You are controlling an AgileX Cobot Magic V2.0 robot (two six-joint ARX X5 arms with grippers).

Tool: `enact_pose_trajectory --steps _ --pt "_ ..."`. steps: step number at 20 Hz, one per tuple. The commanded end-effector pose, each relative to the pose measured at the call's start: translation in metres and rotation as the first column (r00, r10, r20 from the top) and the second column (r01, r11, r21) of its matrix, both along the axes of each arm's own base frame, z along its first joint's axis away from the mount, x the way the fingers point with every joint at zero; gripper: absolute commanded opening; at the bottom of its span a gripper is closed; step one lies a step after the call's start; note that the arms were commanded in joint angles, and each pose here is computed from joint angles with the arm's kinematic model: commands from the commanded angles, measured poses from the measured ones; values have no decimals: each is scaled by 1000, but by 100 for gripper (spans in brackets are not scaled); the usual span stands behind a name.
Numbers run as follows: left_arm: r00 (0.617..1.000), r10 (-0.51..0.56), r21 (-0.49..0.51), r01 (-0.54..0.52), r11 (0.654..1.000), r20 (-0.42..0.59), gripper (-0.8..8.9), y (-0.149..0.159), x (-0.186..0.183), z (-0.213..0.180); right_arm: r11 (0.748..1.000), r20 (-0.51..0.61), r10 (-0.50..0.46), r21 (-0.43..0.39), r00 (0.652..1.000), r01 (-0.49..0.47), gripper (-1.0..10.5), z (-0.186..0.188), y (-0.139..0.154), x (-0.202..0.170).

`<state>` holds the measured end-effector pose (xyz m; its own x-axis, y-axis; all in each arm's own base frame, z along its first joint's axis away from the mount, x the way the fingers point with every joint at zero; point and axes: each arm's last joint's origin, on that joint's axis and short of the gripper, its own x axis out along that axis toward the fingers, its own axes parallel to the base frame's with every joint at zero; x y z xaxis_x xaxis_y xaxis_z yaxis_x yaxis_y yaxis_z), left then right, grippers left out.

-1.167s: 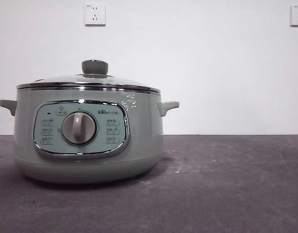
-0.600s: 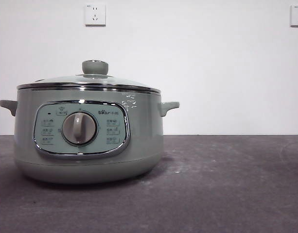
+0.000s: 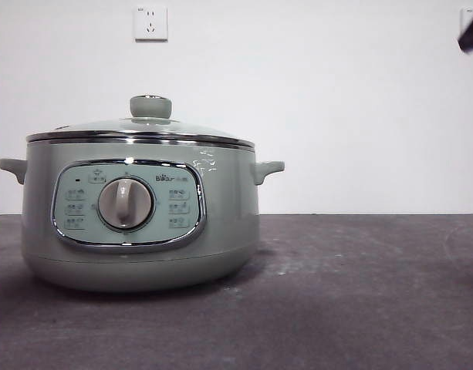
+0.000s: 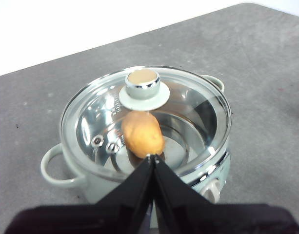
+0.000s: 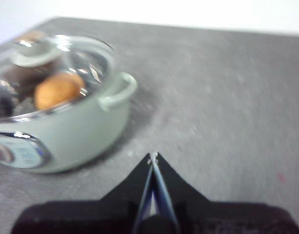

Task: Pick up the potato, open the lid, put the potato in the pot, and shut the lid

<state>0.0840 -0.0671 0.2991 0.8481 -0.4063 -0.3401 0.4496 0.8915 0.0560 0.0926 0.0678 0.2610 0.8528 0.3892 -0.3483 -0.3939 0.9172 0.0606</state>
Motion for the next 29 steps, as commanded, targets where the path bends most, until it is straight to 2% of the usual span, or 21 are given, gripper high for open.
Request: enact_pose_trajectory --steps 1,9,15,17,21,24,29 --pt "999 8 -7 -8 1000 -34 -4 0 0 -4 996 -36 -49 71 998 51 -15 -3 0 1" --pt "992 18 83 -7 997 -128 -4 0 -1 -15 996 -58 -53 69 997 57 1 -5 0 1" --pt "991 17 84 -6 996 -130 -4 0 0 -16 996 -61 -54 67 997 58 1 -5 0 1" --pt "996 42 107 -33 994 -79 -4 7 -3 -12 996 -61 -54 67 997 58 1 -5 0 1" --pt "986 164 -37 -163 986 24 -3 28 2 -8 996 -61 -54 66 997 58 1 -5 0 1" --pt "935 324 -138 -306 942 143 -4 46 9 -32 996 -63 -54 64 997 58 1 -5 0 1" --pt "893 419 -161 -395 904 164 -3 60 13 -97 997 -75 -54 54 996 58 1 -7 0 0"
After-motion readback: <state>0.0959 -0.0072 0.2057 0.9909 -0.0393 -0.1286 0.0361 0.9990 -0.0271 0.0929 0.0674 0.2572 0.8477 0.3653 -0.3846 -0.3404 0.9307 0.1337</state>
